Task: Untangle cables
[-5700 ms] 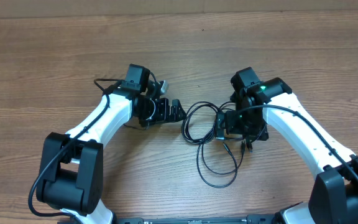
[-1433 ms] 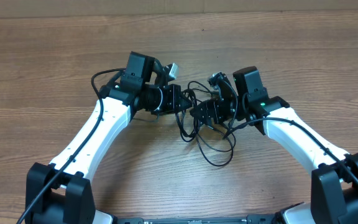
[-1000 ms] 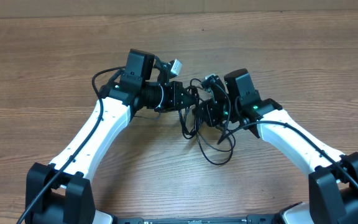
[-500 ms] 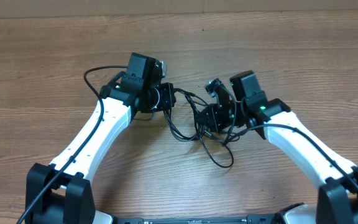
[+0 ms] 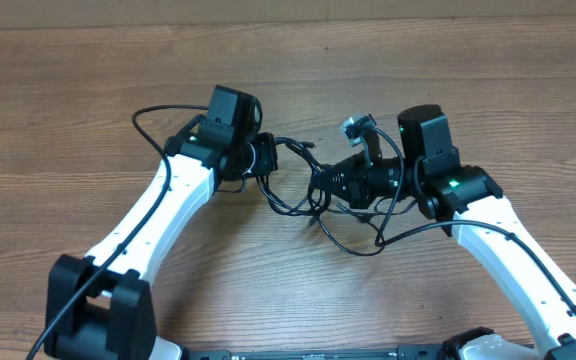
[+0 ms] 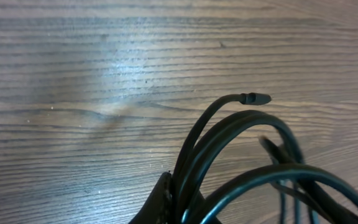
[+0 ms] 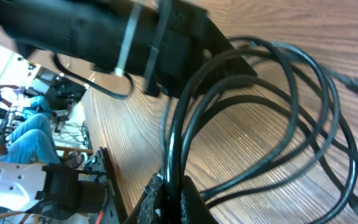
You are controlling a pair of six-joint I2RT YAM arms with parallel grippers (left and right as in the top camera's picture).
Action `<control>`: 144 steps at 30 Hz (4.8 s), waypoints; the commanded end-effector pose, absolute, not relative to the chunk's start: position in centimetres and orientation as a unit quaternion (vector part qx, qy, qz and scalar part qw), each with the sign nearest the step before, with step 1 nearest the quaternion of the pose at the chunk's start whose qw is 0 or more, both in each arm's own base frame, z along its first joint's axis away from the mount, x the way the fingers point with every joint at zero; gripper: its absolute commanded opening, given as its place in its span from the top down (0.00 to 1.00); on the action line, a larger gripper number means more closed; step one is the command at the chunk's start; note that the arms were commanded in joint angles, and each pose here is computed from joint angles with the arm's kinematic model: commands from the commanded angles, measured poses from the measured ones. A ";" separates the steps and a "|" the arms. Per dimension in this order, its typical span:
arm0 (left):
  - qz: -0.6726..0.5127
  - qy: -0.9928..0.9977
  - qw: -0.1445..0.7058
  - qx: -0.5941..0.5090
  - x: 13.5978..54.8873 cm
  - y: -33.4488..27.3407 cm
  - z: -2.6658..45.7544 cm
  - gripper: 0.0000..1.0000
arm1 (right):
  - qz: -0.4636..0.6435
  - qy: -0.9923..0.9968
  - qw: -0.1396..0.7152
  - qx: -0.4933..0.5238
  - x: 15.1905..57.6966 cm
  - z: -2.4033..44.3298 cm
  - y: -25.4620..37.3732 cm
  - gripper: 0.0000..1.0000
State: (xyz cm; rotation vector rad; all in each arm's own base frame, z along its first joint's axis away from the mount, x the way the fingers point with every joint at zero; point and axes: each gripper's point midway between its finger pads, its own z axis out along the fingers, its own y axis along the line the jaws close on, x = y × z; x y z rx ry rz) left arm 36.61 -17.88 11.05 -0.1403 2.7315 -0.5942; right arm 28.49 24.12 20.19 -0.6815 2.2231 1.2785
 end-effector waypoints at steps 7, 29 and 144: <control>-0.191 0.969 0.148 -0.049 36.5 -18.6 8.9 0.96 | 0.503 0.779 0.281 -0.246 29.6 24.2 23.2 0.96; -0.173 0.973 0.143 -0.054 36.2 -18.0 8.6 0.96 | 0.458 0.797 0.360 -0.162 34.8 25.4 20.1 0.96; -0.175 0.933 0.155 -0.275 39.6 -11.3 8.9 0.89 | 0.183 0.955 0.179 0.146 32.6 12.2 12.4 0.17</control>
